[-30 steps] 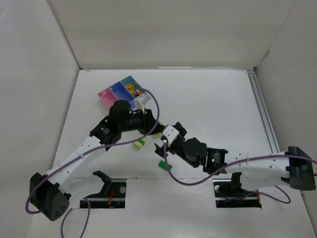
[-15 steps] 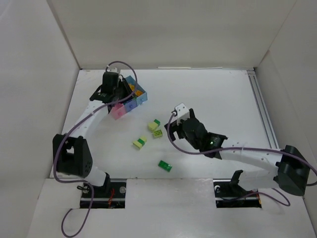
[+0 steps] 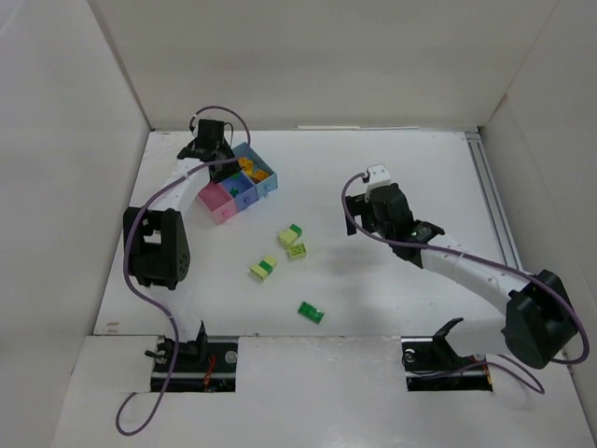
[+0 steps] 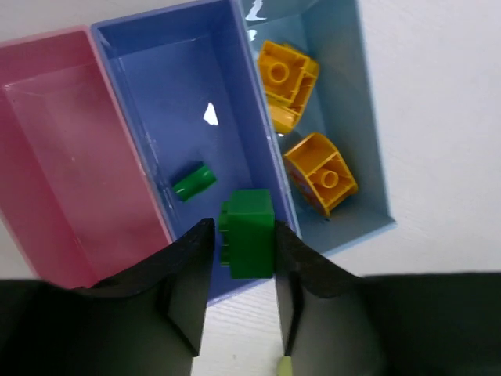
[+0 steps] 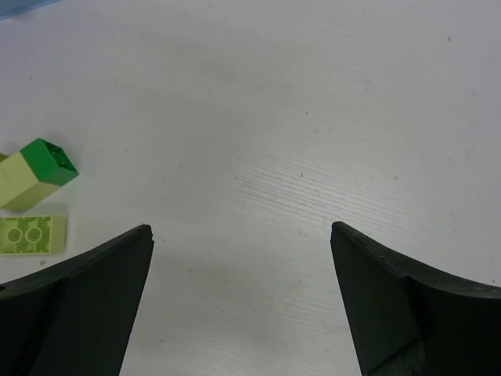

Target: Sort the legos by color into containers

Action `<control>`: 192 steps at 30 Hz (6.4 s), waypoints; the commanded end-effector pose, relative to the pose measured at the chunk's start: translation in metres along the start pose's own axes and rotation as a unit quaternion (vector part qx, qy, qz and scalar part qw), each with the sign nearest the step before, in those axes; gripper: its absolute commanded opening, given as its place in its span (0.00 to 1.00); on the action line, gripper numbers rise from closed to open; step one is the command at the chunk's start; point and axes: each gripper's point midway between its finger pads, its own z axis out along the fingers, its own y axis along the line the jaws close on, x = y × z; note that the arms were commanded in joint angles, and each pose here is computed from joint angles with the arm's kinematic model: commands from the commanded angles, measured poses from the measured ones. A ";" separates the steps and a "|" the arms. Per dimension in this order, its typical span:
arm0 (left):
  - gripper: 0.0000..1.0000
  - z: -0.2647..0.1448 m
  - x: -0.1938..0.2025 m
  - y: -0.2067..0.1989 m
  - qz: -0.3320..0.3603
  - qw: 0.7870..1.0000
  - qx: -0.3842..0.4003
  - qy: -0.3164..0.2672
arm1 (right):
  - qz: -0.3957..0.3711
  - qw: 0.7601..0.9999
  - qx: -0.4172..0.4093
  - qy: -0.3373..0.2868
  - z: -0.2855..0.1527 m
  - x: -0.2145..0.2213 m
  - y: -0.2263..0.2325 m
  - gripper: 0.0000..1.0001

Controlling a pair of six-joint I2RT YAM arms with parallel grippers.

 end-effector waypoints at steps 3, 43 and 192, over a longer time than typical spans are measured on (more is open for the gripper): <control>0.48 -0.002 -0.015 0.000 -0.003 1.000 -0.006 -0.013 | 0.024 1.000 -0.012 -0.016 -0.006 -0.017 -0.006 1.00; 0.94 -0.209 0.370 -0.062 0.047 0.951 -0.017 0.305 | 0.059 0.997 -0.021 0.054 -0.030 0.038 -0.034 1.00; 1.00 -0.078 0.094 -0.070 0.068 0.977 0.192 0.057 | 0.032 0.998 0.036 -0.035 -0.063 -0.027 -0.049 1.00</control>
